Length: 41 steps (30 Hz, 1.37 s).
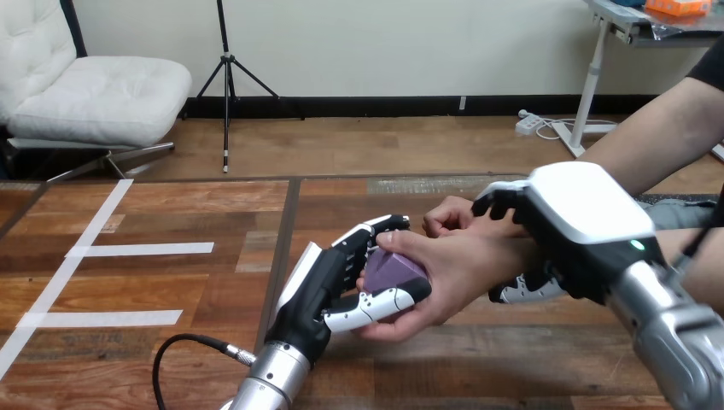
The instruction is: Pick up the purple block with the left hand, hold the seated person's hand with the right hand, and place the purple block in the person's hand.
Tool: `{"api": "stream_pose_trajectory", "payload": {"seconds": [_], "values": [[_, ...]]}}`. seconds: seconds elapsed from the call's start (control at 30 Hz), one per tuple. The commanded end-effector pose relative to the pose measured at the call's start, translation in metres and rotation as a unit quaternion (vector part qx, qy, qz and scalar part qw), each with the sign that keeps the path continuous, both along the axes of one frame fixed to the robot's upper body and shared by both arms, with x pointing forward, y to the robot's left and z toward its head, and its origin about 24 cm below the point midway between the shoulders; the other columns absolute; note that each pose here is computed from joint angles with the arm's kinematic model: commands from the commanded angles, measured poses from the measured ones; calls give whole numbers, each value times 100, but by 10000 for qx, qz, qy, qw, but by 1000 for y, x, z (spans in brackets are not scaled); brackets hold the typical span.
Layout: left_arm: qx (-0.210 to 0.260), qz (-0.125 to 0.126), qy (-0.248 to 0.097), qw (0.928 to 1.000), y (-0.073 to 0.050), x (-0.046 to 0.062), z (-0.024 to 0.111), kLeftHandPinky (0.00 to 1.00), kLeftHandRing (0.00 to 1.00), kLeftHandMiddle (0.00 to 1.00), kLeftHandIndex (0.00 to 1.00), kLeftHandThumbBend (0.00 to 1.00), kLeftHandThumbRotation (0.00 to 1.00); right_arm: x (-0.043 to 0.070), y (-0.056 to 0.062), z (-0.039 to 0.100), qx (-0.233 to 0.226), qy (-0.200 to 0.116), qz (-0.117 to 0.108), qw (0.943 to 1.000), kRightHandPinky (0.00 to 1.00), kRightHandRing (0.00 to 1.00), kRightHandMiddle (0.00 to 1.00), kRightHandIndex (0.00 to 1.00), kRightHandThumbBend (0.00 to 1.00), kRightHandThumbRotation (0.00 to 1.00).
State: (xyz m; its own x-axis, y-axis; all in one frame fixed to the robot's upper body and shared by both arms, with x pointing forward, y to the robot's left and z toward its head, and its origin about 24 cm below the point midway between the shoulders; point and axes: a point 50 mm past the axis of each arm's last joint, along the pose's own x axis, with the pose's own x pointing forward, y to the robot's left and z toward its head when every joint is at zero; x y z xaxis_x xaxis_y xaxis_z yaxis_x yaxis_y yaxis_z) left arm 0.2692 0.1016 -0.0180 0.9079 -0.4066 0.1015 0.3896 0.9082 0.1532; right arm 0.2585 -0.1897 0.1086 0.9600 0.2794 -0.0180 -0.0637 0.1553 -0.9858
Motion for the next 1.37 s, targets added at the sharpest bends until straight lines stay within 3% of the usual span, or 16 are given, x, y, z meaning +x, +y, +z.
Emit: {"api": "stream_pose_trajectory", "payload": {"seconds": [0.0,0.27,0.67,1.33], "values": [[-203,210,-588,9978,3,11,22,68,77,81,80,89,47,-8,1,16,684,-613,-131,9957,58,66,70,71,75,4],[-278,407,-635,9968,7,9,22,67,76,80,79,86,49,-21,0,9,1207,-811,-286,9890,58,67,71,72,69,9],[-395,768,-680,9939,15,4,21,66,75,79,77,85,49,-37,0,-8,1977,-1171,-461,9721,54,65,71,73,59,18],[-624,1237,-830,9869,25,-6,20,65,74,78,76,82,47,-49,8,-37,2928,-1896,-547,9356,55,65,70,72,50,31]]}}
